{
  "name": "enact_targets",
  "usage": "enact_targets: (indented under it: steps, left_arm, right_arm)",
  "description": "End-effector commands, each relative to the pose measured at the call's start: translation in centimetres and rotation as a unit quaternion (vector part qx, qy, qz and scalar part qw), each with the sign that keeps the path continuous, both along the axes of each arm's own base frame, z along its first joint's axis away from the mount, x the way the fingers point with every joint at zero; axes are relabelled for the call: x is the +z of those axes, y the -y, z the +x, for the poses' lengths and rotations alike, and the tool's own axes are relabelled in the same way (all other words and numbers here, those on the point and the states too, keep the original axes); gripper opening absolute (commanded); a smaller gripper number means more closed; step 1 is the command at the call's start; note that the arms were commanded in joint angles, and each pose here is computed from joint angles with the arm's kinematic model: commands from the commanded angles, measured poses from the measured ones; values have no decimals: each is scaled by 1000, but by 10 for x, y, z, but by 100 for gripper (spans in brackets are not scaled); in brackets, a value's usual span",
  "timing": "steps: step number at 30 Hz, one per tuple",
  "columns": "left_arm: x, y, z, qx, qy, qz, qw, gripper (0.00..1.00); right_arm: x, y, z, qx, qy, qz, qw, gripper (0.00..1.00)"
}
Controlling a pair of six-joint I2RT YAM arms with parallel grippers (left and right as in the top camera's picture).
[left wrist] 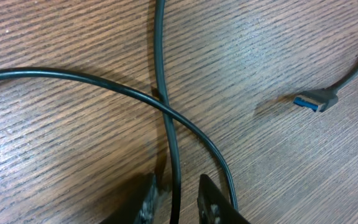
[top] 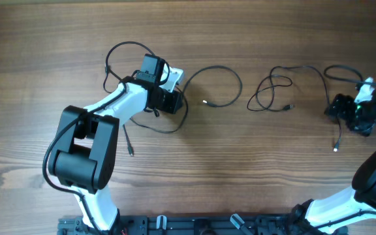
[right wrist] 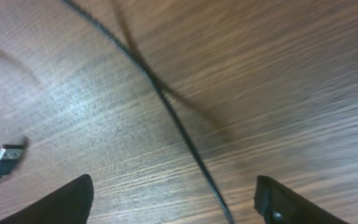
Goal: Untangle cables
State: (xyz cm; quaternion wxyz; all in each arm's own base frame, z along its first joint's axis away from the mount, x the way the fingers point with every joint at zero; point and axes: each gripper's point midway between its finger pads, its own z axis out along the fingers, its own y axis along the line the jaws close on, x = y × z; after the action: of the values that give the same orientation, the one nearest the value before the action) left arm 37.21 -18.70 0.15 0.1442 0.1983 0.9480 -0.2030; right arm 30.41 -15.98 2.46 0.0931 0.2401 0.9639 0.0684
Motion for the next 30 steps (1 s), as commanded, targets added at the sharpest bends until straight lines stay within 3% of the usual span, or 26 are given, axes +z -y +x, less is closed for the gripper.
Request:
enact_targets:
  steps: [1, 2, 4, 6, 7, 8, 10, 13, 18, 26, 30]
  left_arm:
    - [-11, -4, -5, 6, -13, 11, 1000, 24]
    - [-11, -4, -5, 6, -13, 11, 1000, 24]
    - [-11, -4, -5, 6, -13, 12, 1000, 24]
    - [-11, -4, -5, 6, -13, 12, 1000, 24]
    - [-11, -4, -5, 6, -13, 12, 1000, 25]
    - [-11, -4, -5, 6, -13, 12, 1000, 24]
    - [-11, -4, -5, 6, -13, 11, 1000, 24]
    - [-11, -3, -5, 6, -12, 11, 1000, 24]
    - [-10, -2, -2, 6, -6, 9, 1000, 23]
    - [-10, -2, -2, 6, -6, 9, 1000, 24]
    - [-10, -3, -2, 6, -6, 9, 1000, 24]
  right_arm:
    - [-18, -19, -13, -8, -7, 34, 999, 78]
    - [-22, -21, -18, -20, -14, 38, 999, 75]
    - [-24, -26, -23, -50, -26, 52, 997, 52]
    - [-20, -32, -17, -48, -14, 74, 996, 19]
    - [-15, -36, -13, -47, -4, 88, 995, 7]
    - [-6, -40, -5, -44, 13, 106, 993, 4]
    - [27, -50, 19, -35, 70, 152, 985, 5]
    - [108, -74, 59, -5, 203, 236, 950, 5]
    - [164, -117, 81, 49, 275, 220, 935, 5]
    - [107, -185, 110, 98, 193, -1, 976, 4]
    - [60, -188, 104, 75, 123, -8, 990, 4]
